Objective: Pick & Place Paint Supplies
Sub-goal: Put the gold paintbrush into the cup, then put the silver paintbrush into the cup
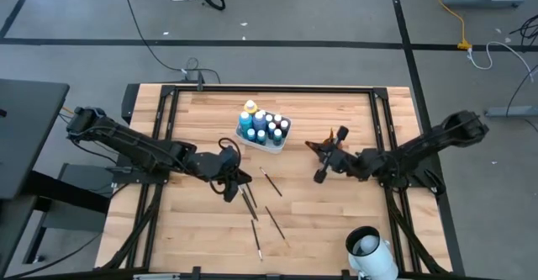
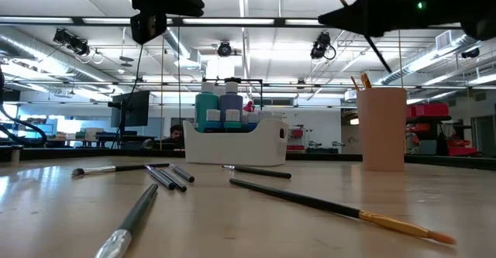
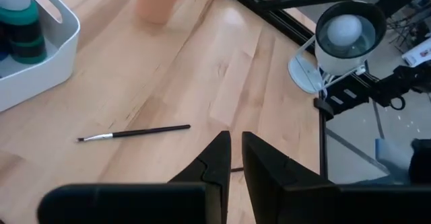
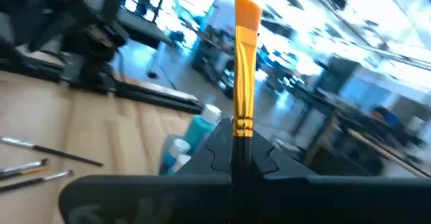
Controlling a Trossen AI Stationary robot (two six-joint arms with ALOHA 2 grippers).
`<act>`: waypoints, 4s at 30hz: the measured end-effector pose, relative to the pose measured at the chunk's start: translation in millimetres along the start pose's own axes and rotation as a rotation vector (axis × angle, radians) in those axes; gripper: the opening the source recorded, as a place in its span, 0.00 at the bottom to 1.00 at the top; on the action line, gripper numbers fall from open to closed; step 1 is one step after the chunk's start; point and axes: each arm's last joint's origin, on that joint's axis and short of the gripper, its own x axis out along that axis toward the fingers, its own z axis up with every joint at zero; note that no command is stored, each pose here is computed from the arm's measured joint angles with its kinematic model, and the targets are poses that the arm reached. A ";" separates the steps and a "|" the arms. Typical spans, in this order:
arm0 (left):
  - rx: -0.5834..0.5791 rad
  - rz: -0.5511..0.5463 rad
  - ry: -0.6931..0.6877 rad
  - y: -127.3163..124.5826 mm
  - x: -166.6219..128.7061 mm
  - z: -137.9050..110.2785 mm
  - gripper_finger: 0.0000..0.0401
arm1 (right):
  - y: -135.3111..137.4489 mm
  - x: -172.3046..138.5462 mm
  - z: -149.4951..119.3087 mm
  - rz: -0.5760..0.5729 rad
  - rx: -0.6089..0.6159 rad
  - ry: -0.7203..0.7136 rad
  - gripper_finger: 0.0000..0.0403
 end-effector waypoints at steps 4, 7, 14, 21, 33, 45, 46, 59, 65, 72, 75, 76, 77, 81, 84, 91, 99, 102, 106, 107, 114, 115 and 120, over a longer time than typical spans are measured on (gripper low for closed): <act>-0.003 0.016 -0.015 0.4 -0.1 0.4 0.11 | -9.3 -2.1 -19.5 0.000 0.030 0.002 0.00; -0.005 0.015 -0.022 0.2 -0.1 1.0 0.11 | -13.0 -1.5 -28.4 -0.002 0.024 0.031 0.00; 0.008 -0.002 -0.039 -1.6 -0.2 2.7 0.11 | -15.9 2.6 -39.8 0.046 0.040 0.084 0.01; 0.007 -0.002 -0.039 -1.6 -0.2 2.7 0.11 | -15.2 2.8 -44.0 0.054 0.068 0.121 0.08; 0.100 0.001 -0.039 -1.5 -0.2 2.6 0.11 | -14.9 3.3 -34.0 0.169 0.213 -0.009 0.17; 0.101 0.185 -0.025 10.0 -1.0 -4.3 0.12 | 0.9 8.0 2.6 0.662 0.359 -0.248 0.28; 0.079 0.208 -0.001 12.5 -1.4 -6.8 0.12 | 3.3 9.4 7.1 0.675 0.354 -0.244 0.30; -0.167 0.392 0.262 39.8 -6.1 -51.5 0.30 | 19.1 17.2 26.0 0.749 0.307 -0.104 0.43; -0.281 0.406 0.263 52.9 -3.1 -85.2 0.35 | 19.3 17.2 25.6 0.753 0.335 -0.089 0.42; -0.300 0.241 0.210 57.4 2.1 -114.5 0.35 | 19.5 17.1 25.2 0.755 0.334 -0.084 0.42; -0.245 0.202 0.204 55.3 1.2 -124.0 0.34 | 19.5 17.1 25.3 0.755 0.334 -0.084 0.43; -0.237 0.196 0.209 53.9 2.7 -126.8 0.34 | 19.5 17.1 25.3 0.755 0.334 -0.085 0.43; -0.229 0.194 0.217 52.6 3.5 -129.8 0.34 | 19.5 17.1 25.2 0.755 0.334 -0.084 0.43; -0.184 0.196 0.267 39.1 13.8 -137.9 0.34 | 19.4 17.2 25.3 0.755 0.337 -0.084 0.43; -0.119 0.272 0.331 31.1 24.9 -145.2 0.34 | 19.3 17.2 25.6 0.755 0.341 -0.086 0.43; -0.081 0.446 0.414 16.4 43.9 -145.8 0.34 | 19.0 17.2 26.3 0.757 0.351 -0.092 0.43; -0.118 0.466 0.421 11.2 44.3 -140.8 0.34 | 18.9 17.3 26.6 0.755 0.352 -0.095 0.43; -0.155 0.492 0.466 7.7 41.1 -137.4 0.34 | 18.9 17.3 26.6 0.755 0.352 -0.095 0.43; -0.182 0.538 0.433 8.7 38.5 -136.8 0.34 | 18.8 17.3 26.6 0.755 0.352 -0.095 0.43; -0.192 0.551 0.412 10.4 38.5 -137.1 0.34 | 18.8 17.3 26.6 0.755 0.352 -0.095 0.43; -0.184 0.575 0.349 13.2 39.1 -135.8 0.34 | 18.8 17.3 26.6 0.755 0.352 -0.095 0.43; -0.183 0.577 0.351 13.2 39.0 -135.8 0.34 | 18.9 17.3 26.6 0.755 0.352 -0.095 0.43; -0.157 0.597 0.367 15.9 42.6 -140.3 0.34 | 18.8 17.3 26.6 0.755 0.351 -0.096 0.43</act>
